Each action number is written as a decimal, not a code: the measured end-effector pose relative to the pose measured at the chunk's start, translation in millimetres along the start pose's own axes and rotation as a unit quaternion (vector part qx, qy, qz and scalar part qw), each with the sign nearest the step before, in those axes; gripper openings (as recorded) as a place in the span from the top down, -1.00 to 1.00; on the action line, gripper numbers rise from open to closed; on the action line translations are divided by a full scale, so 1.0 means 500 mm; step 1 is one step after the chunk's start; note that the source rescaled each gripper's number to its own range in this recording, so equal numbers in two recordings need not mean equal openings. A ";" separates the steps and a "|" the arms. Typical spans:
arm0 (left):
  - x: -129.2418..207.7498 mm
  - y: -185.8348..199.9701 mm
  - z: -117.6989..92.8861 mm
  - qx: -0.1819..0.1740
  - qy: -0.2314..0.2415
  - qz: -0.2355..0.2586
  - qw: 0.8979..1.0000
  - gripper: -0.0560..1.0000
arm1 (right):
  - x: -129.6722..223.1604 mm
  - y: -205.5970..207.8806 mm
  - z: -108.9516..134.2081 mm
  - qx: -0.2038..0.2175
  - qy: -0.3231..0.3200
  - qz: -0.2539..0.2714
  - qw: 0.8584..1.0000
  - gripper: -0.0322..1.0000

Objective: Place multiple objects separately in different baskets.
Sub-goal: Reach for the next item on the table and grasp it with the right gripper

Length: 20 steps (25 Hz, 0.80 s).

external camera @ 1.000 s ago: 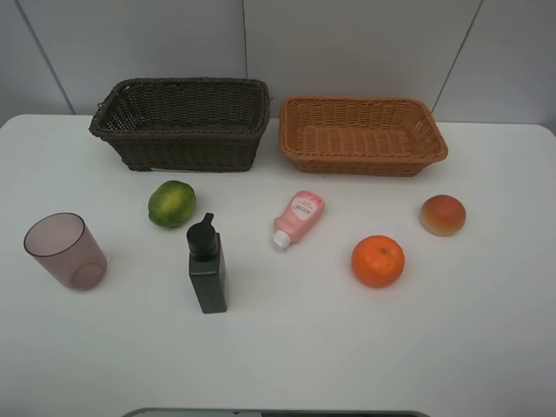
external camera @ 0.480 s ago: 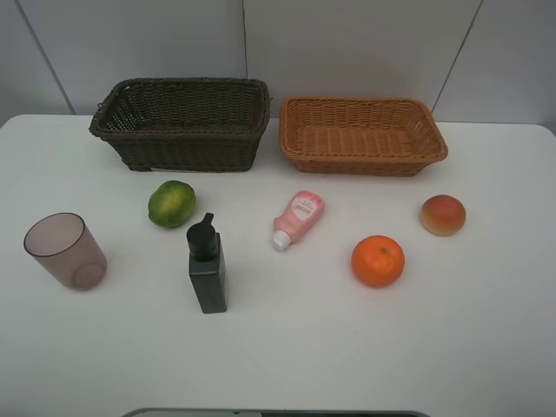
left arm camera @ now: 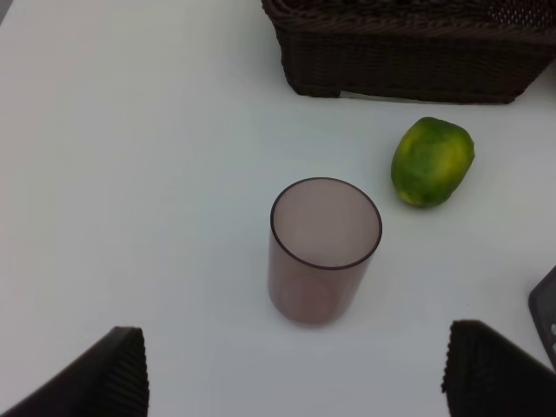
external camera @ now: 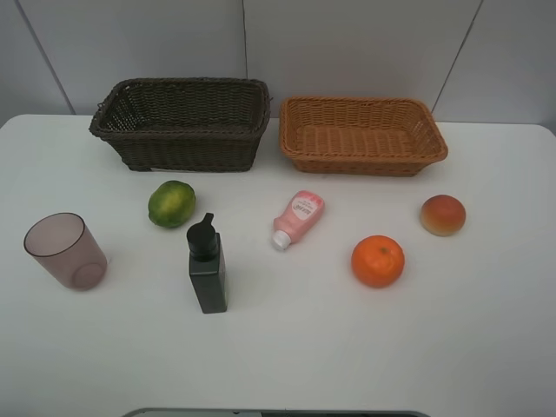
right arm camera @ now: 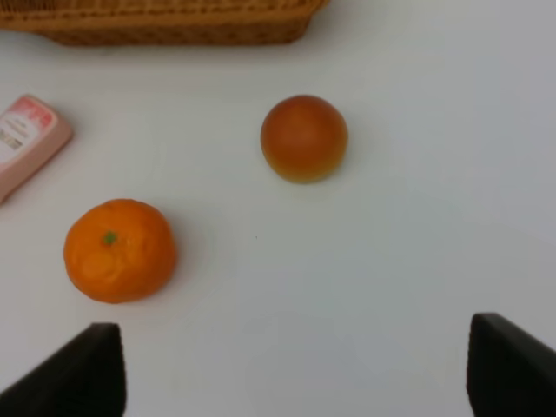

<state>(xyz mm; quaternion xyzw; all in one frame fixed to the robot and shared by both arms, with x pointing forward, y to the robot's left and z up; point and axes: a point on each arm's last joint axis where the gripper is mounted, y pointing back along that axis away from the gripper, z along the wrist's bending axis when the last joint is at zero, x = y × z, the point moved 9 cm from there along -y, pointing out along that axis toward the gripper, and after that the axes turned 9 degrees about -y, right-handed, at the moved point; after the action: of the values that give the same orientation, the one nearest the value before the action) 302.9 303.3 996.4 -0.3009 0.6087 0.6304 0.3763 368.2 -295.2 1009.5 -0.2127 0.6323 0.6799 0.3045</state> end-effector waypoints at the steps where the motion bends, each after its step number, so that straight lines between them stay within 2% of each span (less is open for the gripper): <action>1: 0.000 0.000 0.000 0.000 0.000 0.000 1.000 -0.67 | -0.009 -0.013 0.003 0.005 0.001 0.021 1.000 -0.38; 4: 0.000 0.000 0.000 0.000 0.000 -0.001 1.000 -0.67 | -0.045 -0.052 0.015 0.015 0.005 0.062 0.998 -0.38; 9: -0.001 0.000 0.000 0.000 0.000 -0.001 1.000 -0.67 | -0.104 -0.143 0.039 0.019 0.015 0.097 0.995 -0.38; 13: -0.001 0.000 0.000 0.000 0.000 -0.002 1.000 -0.67 | -0.109 -0.227 0.064 0.023 0.031 0.158 0.987 -0.38; 20: -0.001 0.000 0.000 0.000 0.000 -0.002 1.000 -0.67 | -0.114 -0.357 0.085 0.030 0.033 0.216 0.975 -0.38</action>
<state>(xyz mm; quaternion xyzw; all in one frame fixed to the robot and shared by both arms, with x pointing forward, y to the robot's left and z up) 303.2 303.3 996.9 -0.3019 0.6082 0.6298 0.3772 535.5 -258.6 922.4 -0.0844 0.6930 0.7030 0.1358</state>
